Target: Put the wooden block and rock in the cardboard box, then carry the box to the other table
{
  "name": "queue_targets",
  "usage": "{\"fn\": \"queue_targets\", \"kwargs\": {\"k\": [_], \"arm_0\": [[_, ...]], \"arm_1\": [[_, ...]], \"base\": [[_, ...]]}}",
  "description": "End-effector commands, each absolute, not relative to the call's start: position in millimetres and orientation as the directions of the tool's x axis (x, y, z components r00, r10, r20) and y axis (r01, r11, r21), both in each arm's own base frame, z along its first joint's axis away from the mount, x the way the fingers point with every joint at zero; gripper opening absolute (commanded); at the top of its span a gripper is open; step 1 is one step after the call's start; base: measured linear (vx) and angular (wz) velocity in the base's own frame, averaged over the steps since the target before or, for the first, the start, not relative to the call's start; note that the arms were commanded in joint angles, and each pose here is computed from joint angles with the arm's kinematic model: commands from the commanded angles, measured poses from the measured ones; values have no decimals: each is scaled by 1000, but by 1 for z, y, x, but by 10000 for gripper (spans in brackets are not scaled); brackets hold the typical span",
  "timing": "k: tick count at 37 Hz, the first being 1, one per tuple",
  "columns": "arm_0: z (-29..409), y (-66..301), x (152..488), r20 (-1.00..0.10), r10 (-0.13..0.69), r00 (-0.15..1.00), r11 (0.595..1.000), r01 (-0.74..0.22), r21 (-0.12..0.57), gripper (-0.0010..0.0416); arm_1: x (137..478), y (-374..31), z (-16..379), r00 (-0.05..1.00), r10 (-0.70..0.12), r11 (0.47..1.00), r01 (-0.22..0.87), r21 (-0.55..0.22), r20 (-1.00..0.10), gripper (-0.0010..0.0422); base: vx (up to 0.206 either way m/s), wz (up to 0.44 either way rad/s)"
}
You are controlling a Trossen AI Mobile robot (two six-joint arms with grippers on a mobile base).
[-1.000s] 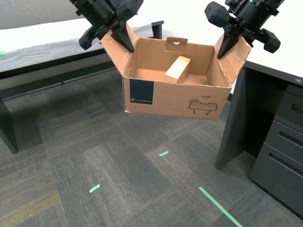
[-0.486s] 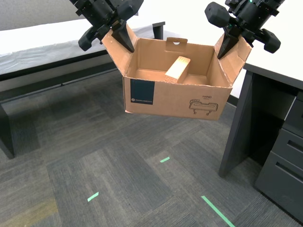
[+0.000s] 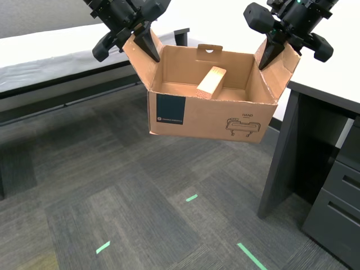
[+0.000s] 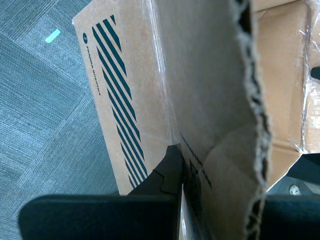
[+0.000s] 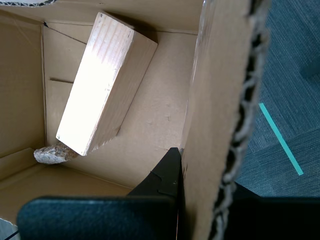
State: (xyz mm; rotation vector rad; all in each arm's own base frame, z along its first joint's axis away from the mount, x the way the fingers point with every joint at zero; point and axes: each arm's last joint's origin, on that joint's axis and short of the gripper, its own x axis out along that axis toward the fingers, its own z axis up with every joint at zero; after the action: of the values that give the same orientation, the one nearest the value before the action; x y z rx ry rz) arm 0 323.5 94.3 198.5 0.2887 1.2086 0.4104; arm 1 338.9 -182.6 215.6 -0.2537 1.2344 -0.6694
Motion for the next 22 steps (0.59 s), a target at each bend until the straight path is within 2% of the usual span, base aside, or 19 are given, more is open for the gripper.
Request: {"fn": "queue_targets", "kwargs": {"k": [1, 22], "arm_0": [[199, 96, 324, -832, 470, 293, 883, -166, 440, -1], [199, 96, 323, -836, 469, 285, 883, -179, 434, -1]], "arm_1": [[338, -186, 217, 154, -619, 767, 331, -550, -770, -1], [336, -189, 217, 155, -612, 775, 314, -549, -776, -1]], "base": [[133, -53], [152, -36]]}}
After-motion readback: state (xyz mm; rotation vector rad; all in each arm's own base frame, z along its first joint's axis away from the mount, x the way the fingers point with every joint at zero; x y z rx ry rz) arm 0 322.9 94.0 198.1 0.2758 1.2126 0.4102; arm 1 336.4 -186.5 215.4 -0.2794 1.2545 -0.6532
